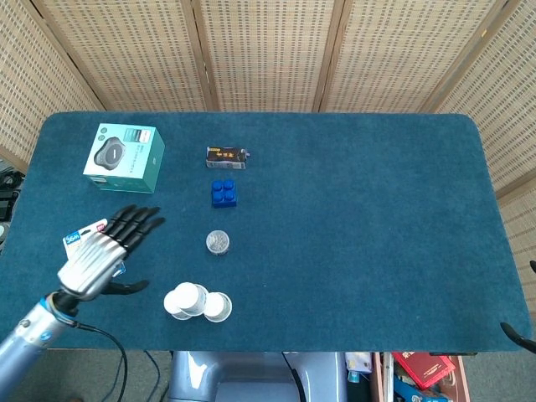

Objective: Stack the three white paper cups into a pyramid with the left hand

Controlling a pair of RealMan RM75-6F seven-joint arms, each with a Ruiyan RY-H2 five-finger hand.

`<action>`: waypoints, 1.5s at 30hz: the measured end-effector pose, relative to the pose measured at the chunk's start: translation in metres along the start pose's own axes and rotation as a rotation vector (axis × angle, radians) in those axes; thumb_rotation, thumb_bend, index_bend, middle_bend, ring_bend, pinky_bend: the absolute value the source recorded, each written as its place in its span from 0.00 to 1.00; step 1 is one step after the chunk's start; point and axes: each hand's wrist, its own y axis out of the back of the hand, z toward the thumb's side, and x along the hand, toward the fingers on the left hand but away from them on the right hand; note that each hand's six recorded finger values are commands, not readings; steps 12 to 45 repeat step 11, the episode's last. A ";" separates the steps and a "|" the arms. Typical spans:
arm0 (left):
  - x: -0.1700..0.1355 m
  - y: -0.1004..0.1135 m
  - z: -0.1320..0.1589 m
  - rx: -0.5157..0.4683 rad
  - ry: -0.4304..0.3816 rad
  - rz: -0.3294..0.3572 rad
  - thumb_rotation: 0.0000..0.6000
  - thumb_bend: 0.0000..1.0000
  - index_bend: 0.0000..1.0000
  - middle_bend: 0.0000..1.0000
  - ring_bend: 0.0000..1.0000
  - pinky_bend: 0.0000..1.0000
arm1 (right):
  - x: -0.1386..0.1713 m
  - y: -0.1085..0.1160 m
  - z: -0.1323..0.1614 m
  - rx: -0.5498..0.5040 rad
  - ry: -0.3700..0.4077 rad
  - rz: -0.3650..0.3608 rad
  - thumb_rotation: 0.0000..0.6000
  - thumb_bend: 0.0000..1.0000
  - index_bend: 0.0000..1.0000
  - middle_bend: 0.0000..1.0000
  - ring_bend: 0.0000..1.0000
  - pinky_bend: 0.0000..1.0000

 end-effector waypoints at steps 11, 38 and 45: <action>-0.085 -0.012 -0.096 0.009 0.401 0.134 1.00 0.19 0.00 0.00 0.00 0.00 | 0.003 -0.004 0.006 0.000 0.029 0.014 1.00 0.00 0.00 0.00 0.00 0.00; -0.085 -0.012 -0.096 0.009 0.401 0.134 1.00 0.19 0.00 0.00 0.00 0.00 | 0.003 -0.004 0.006 0.000 0.029 0.014 1.00 0.00 0.00 0.00 0.00 0.00; -0.085 -0.012 -0.096 0.009 0.401 0.134 1.00 0.19 0.00 0.00 0.00 0.00 | 0.003 -0.004 0.006 0.000 0.029 0.014 1.00 0.00 0.00 0.00 0.00 0.00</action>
